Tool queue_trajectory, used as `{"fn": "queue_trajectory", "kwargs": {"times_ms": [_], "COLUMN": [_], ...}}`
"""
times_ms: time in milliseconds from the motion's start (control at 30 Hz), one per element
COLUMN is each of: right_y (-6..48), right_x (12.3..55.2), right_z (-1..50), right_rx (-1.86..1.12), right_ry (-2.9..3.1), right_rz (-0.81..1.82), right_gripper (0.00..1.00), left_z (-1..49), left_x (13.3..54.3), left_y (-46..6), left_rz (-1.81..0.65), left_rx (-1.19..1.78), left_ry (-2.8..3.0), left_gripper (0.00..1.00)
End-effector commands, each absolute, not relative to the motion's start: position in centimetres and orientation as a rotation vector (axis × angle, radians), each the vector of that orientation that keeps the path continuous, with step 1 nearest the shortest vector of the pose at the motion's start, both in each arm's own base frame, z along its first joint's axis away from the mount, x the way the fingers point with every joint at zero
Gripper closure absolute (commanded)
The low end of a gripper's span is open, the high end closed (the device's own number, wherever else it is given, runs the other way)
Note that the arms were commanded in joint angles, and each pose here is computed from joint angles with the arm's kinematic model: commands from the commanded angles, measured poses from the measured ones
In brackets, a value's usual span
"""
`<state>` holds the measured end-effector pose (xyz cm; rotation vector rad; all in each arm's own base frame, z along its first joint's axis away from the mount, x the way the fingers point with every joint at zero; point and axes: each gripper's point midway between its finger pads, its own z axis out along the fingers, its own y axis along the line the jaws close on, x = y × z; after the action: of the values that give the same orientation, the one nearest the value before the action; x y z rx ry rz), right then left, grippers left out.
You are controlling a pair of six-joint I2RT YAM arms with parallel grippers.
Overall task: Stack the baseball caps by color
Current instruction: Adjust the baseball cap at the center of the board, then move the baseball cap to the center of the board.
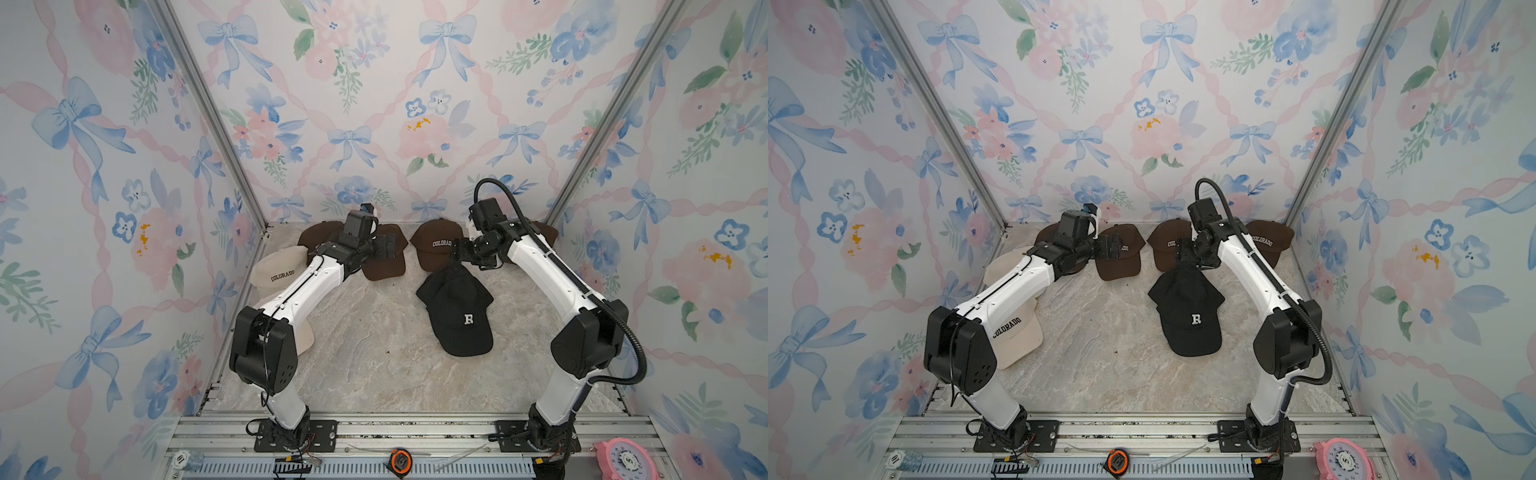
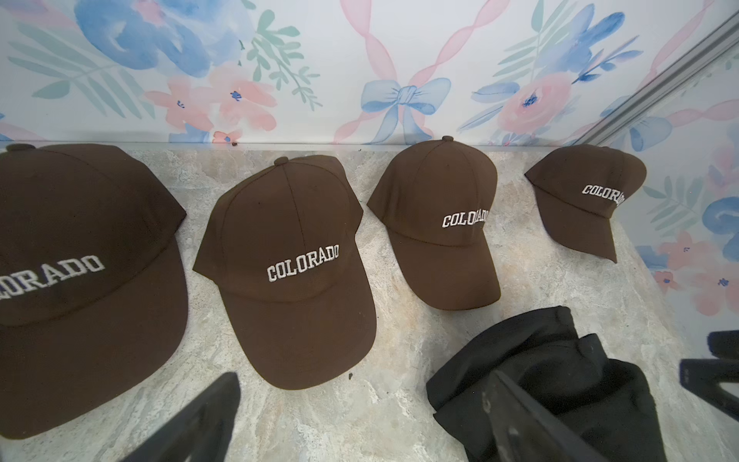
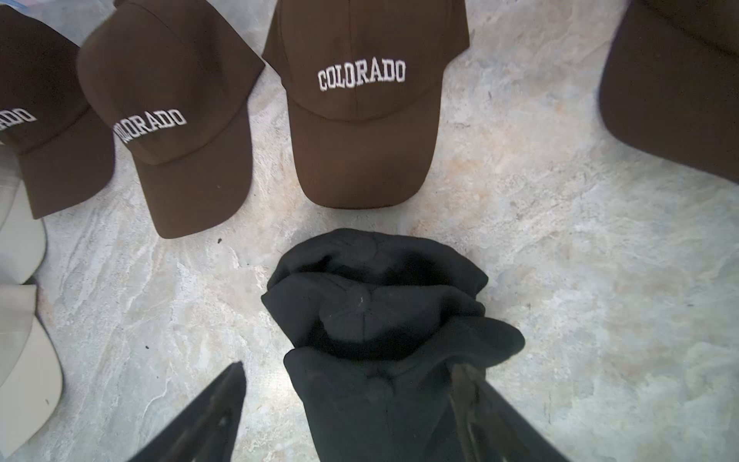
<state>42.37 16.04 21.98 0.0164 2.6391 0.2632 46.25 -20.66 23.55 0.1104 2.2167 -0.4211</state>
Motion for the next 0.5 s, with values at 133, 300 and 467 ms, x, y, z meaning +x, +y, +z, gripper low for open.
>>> {"fn": "queue_trajectory", "kwargs": {"times_ms": [133, 300, 467], "right_y": [14.1, 12.8, 14.2], "right_x": [43.3, 45.1, 46.4], "right_z": [25.4, 25.7, 25.1], "right_rx": [0.034, 0.066, -0.029], "right_ry": [2.582, 2.56, 2.59], "right_rz": [0.311, 0.313, 0.29], "right_gripper": [0.16, 0.16, 0.18], "left_z": [24.2, 23.8, 23.9], "left_x": [46.9, 47.6, 48.1], "left_y": [-22.0, -23.5, -24.1], "left_rz": [-0.483, -0.475, -0.484], "left_rx": [0.1, 0.114, 0.098], "left_ry": [2.25, 2.277, 2.278], "left_gripper": [0.02, 0.02, 0.02]}}
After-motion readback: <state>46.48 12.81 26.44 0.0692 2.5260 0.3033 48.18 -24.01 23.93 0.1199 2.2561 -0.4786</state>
